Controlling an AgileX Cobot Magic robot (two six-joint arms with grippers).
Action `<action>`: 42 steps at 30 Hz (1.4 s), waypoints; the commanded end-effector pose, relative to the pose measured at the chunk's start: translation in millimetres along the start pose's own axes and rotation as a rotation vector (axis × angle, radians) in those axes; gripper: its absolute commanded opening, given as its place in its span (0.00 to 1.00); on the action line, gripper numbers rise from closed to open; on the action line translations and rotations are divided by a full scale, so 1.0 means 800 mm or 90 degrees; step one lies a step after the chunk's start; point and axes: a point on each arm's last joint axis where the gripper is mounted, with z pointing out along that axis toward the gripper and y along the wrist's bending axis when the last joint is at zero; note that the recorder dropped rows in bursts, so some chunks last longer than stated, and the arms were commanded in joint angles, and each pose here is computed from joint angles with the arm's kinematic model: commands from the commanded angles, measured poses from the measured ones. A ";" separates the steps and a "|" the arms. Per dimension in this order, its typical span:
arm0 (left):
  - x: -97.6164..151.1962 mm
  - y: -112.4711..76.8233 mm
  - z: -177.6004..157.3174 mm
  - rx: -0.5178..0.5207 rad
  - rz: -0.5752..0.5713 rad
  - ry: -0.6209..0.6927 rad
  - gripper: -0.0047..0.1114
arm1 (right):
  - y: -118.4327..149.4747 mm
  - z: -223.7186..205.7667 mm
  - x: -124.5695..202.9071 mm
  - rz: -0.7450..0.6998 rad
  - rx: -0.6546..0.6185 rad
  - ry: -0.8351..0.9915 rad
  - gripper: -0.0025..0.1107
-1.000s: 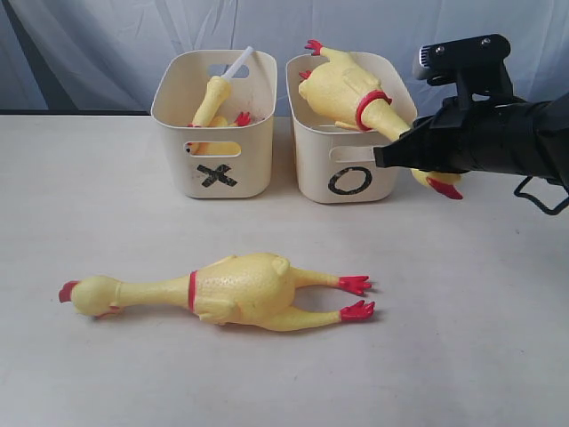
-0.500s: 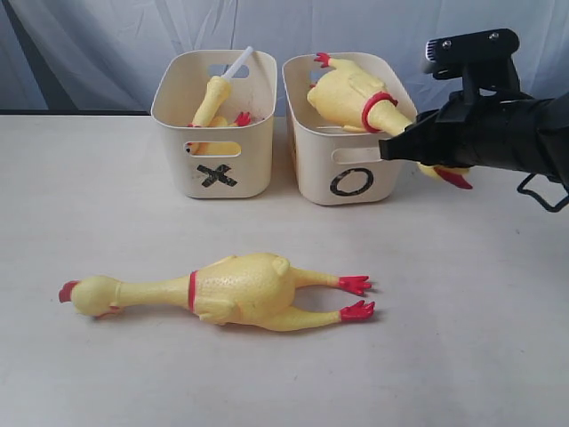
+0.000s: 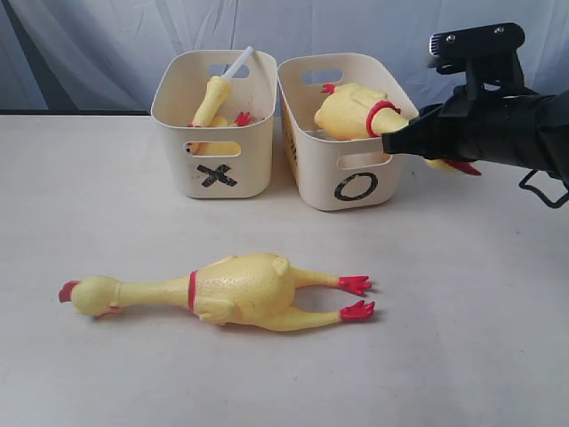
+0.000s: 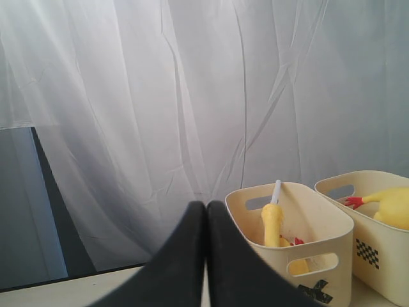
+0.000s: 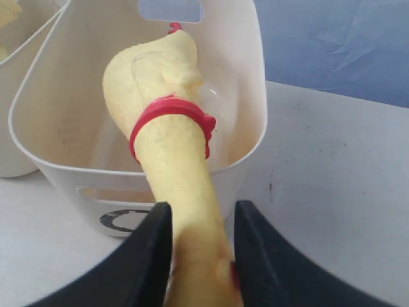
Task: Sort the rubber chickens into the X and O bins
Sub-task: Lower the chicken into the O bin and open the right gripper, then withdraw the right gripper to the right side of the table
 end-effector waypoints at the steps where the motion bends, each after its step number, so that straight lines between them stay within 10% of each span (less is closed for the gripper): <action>1: 0.002 0.000 -0.001 0.000 -0.003 0.000 0.04 | -0.001 -0.003 -0.016 0.013 -0.007 -0.023 0.40; 26: 0.002 0.000 -0.001 0.000 -0.003 0.000 0.04 | 0.031 -0.044 -0.073 0.091 -0.210 -0.067 0.43; 42: 0.002 0.000 -0.001 0.003 -0.004 0.000 0.04 | 0.072 -0.102 -0.049 -0.167 -0.509 0.044 0.42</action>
